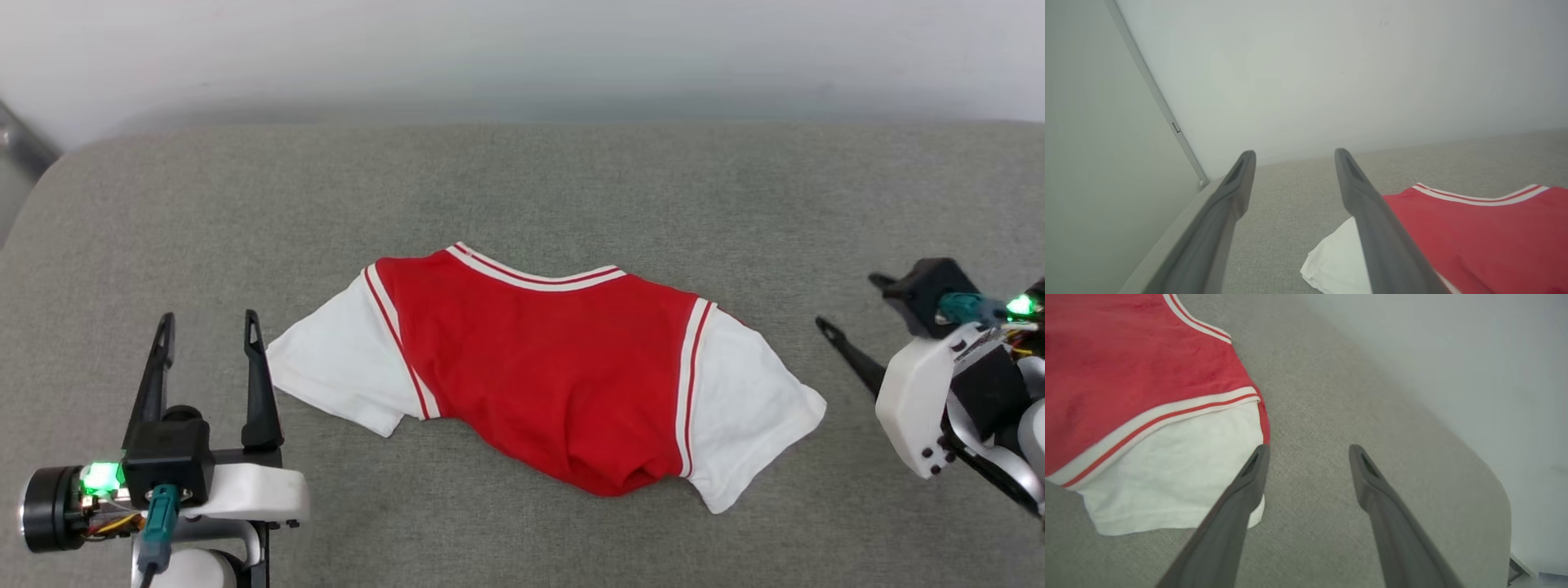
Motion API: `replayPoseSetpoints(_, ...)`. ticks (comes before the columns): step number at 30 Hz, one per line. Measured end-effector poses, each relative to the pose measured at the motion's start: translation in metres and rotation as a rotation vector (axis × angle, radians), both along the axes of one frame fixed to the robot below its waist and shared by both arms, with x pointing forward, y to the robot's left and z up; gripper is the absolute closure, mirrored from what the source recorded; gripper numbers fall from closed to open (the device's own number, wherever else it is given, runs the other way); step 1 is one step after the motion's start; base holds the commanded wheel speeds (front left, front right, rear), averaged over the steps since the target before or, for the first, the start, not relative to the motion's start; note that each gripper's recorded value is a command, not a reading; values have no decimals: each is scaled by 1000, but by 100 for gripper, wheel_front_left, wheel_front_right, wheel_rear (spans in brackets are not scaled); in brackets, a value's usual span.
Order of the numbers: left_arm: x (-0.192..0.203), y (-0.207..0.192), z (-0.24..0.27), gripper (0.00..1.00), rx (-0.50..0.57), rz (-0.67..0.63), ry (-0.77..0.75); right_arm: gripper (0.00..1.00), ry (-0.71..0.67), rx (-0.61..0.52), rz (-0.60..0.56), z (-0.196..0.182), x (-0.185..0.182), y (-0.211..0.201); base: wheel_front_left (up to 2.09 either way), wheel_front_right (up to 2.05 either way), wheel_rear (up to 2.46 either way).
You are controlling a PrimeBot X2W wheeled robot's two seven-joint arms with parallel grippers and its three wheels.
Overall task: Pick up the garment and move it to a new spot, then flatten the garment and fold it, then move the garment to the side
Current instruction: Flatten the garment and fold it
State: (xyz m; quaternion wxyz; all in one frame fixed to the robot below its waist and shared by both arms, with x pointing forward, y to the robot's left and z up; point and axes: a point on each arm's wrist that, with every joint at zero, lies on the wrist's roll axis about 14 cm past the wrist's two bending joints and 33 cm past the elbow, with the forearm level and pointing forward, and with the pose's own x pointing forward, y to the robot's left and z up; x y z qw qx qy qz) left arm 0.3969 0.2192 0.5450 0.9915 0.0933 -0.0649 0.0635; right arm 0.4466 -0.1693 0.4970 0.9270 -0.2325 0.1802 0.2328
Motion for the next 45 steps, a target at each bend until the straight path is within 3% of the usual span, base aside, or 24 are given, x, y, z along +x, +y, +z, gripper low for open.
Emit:
replayPoseSetpoints(9,-8,2,-23,0,-40,38,30,0,451,-149,51,-69,-18,3,0,0,0)
replayPoseSetpoints(16,-6,1,-45,0,-63,51,76,0,651,-192,82,-117,-27,10,0,0,0)
replayPoseSetpoints(22,-3,7,-53,0,-61,70,91,0,721,-188,113,-134,-31,17,0,0,0)
replayPoseSetpoints(23,-2,8,-53,0,-62,74,88,16,714,-183,115,-133,-31,17,0,0,0)
replayPoseSetpoints(24,-2,8,-53,0,-64,73,88,91,704,-172,118,-132,-31,18,0,0,0)
replayPoseSetpoints(25,-1,7,-53,0,-66,70,87,100,695,-163,121,-130,-32,18,0,0,0)
replayPoseSetpoints(30,-4,1,-51,0,-81,51,78,100,624,-112,104,-109,-30,10,0,0,0)
replayPoseSetpoints(38,0,-12,-47,0,-95,12,60,100,522,-106,-62,-61,0,-55,0,0,0)
replayPoseSetpoints(45,8,-11,-60,0,-84,5,92,100,608,-135,-245,-90,16,-104,0,0,0)
